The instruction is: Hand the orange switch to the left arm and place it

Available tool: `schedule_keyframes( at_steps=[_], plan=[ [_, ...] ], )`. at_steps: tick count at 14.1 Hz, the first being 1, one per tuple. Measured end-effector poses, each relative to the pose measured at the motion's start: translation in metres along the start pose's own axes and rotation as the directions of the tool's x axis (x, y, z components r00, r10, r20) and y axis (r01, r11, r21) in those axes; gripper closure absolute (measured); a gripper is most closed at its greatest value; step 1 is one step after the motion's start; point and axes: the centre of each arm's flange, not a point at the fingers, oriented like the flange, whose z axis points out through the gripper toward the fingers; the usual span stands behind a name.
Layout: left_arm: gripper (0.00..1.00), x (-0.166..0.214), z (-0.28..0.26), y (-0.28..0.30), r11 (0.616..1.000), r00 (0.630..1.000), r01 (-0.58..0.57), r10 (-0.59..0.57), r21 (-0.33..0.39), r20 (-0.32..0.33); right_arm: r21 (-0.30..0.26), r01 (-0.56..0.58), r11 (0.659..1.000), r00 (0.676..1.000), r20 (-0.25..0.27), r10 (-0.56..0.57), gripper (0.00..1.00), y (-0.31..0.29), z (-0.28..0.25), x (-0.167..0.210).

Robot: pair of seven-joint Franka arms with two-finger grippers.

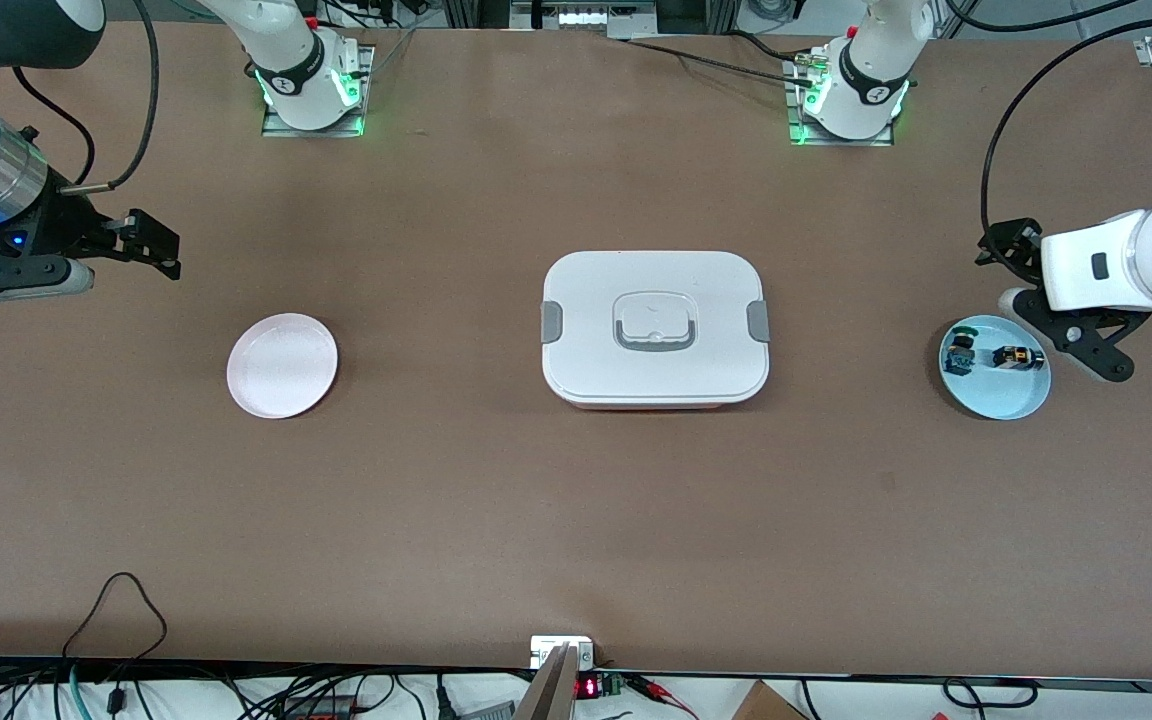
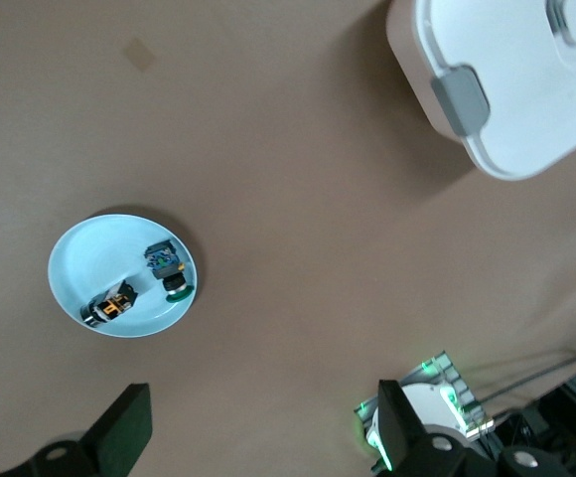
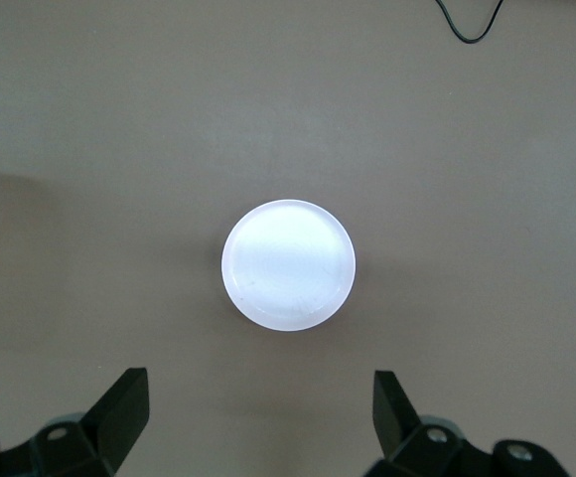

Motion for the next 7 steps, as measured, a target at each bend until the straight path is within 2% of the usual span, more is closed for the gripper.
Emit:
schedule_keyframes(
  at_steps=[2, 3, 5, 6, 7],
  plan=[
    [0.0, 0.002, -0.005, -0.002, 0.989, 0.987, 0.145, -0.141, 0.042, -0.071, 0.0, 0.0, 1.0, 1.0, 0.0, 0.0, 0.0, 0.0, 0.0, 0.0],
    [0.0, 0.001, -0.006, -0.003, 0.964, 0.959, 0.261, -0.255, 0.042, -0.123, 0.0, -0.001, 1.0, 1.0, 0.0, 0.001, 0.0, 0.0, 0.0, 0.0],
    [0.0, -0.009, -0.004, -0.001, 0.881, 0.86, 0.474, -0.463, 0.0, -0.217, 0.0, -0.001, 1.0, 1.0, 0.001, 0.001, 0.0, 0.0, 0.0, 0.0],
    [0.0, -0.017, -0.001, 0.001, 0.85, 0.823, 0.526, -0.513, -0.014, -0.242, 0.0, -0.001, 1.0, 1.0, 0.001, 0.001, 0.0, 0.0, 0.0, 0.0],
    [0.0, -0.028, -0.002, 0.004, 0.833, 0.802, 0.552, -0.538, -0.021, -0.258, 0.0, -0.001, 1.0, 1.0, 0.001, 0.001, 0.0, 0.0, 0.0, 0.0]
  ],
)
